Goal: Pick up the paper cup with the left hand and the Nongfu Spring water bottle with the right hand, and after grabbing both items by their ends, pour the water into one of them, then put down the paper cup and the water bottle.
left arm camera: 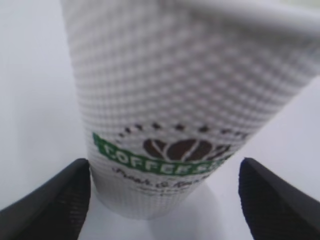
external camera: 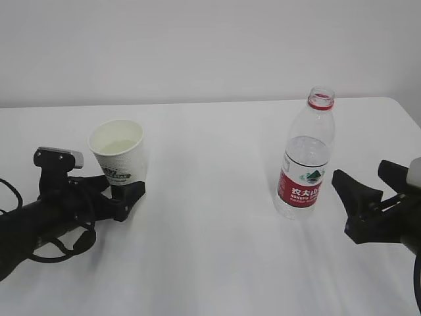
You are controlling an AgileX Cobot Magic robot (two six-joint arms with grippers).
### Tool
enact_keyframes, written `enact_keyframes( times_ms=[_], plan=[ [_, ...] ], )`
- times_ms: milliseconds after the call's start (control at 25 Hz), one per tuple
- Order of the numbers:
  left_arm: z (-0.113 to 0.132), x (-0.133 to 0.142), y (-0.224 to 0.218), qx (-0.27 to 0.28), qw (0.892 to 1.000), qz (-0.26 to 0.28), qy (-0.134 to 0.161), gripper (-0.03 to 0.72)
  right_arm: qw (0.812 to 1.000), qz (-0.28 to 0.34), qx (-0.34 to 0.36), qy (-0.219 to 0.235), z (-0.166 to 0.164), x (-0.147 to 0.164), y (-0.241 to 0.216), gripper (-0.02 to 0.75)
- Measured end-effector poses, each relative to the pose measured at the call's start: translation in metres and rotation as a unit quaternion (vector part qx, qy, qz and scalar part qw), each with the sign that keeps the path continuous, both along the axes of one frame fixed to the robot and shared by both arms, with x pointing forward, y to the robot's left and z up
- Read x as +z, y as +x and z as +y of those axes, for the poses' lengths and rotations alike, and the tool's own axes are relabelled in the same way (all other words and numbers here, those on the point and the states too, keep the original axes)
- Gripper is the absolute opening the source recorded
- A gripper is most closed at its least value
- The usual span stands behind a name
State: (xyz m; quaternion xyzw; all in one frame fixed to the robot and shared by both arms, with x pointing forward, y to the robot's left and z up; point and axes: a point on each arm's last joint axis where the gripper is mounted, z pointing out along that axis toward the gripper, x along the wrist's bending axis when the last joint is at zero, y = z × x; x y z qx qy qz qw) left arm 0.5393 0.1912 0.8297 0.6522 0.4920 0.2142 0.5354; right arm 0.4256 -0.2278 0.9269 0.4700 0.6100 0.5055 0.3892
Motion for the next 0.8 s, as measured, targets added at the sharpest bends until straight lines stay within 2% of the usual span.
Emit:
enact_keyframes(
  times_ms=[200,520,800],
  plan=[
    [0.002,0.014,-0.005,0.003,1.000,-0.010,-0.003,0.692,1.000,0.000,0.000,0.000,0.000,0.000,0.000,0.573],
    [0.008,0.019,-0.021,0.010,1.000,0.001,0.000,0.691,1.000,0.000,0.000,0.000,0.000,0.000,0.000,0.573],
    [0.010,0.033,-0.023,0.017,1.000,-0.017,-0.007,0.683,1.000,0.000,0.001,0.000,0.000,0.000,0.000,0.573]
  ],
)
